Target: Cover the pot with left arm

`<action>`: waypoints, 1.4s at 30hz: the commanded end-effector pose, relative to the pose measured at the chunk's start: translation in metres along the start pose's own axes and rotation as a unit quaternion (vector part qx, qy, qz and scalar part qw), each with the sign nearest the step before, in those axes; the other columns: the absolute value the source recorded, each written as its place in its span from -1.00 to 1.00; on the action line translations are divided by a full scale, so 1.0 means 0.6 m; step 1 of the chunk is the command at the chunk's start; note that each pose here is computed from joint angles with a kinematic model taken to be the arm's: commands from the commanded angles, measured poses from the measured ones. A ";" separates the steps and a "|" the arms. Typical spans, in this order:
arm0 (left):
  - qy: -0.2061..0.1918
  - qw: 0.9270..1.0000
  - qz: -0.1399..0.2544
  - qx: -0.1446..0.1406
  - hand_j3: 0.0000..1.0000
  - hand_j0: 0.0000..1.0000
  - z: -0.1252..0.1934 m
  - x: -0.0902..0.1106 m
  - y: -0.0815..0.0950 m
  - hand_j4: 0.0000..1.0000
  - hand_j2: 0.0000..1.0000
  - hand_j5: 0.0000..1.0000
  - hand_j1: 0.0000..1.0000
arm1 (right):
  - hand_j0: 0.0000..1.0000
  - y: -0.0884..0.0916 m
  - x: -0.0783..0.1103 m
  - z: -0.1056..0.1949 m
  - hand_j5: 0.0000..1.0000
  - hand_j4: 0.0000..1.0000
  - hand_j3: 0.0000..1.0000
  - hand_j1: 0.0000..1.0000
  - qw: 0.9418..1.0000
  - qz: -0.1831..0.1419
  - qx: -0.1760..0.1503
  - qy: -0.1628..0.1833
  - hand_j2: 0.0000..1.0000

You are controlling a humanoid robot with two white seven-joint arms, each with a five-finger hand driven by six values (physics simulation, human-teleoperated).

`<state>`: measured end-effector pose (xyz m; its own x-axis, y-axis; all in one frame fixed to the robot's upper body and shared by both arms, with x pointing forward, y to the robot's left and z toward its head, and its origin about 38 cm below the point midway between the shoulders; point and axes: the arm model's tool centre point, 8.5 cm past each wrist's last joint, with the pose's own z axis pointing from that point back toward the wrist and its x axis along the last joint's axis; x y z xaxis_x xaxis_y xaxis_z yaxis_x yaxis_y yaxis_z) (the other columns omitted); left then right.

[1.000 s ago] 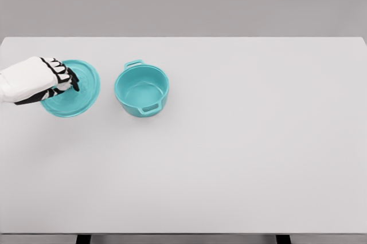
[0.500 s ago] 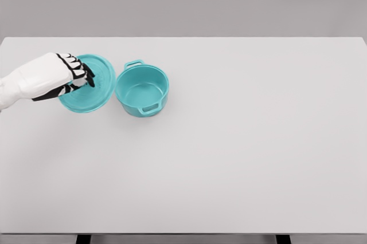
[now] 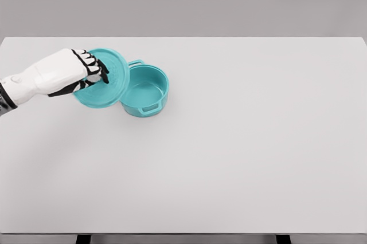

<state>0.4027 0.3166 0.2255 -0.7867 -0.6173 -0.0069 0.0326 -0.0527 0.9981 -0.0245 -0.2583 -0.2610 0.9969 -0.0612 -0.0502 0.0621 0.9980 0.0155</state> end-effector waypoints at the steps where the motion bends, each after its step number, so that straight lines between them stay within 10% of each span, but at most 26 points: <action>1: -0.006 1.000 0.006 -0.002 -0.01 -0.01 -0.007 0.005 -0.007 -0.01 -0.01 -0.01 -0.01 | 1.00 0.000 -0.001 0.000 1.00 1.00 1.00 1.00 1.000 0.000 0.000 0.001 1.00; 42: -0.043 0.999 0.017 0.011 -0.03 -0.03 -0.151 0.030 -0.039 -0.03 -0.03 -0.03 -0.03 | 1.00 0.000 -0.001 0.000 1.00 1.00 1.00 1.00 1.000 0.000 0.000 0.001 1.00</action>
<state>0.4435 0.2387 0.1980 -0.8338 -0.5515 0.0244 0.0441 -0.0225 0.9988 -0.0246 -0.2583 -0.2610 0.9968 -0.0612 -0.0505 0.0621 0.9979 0.0156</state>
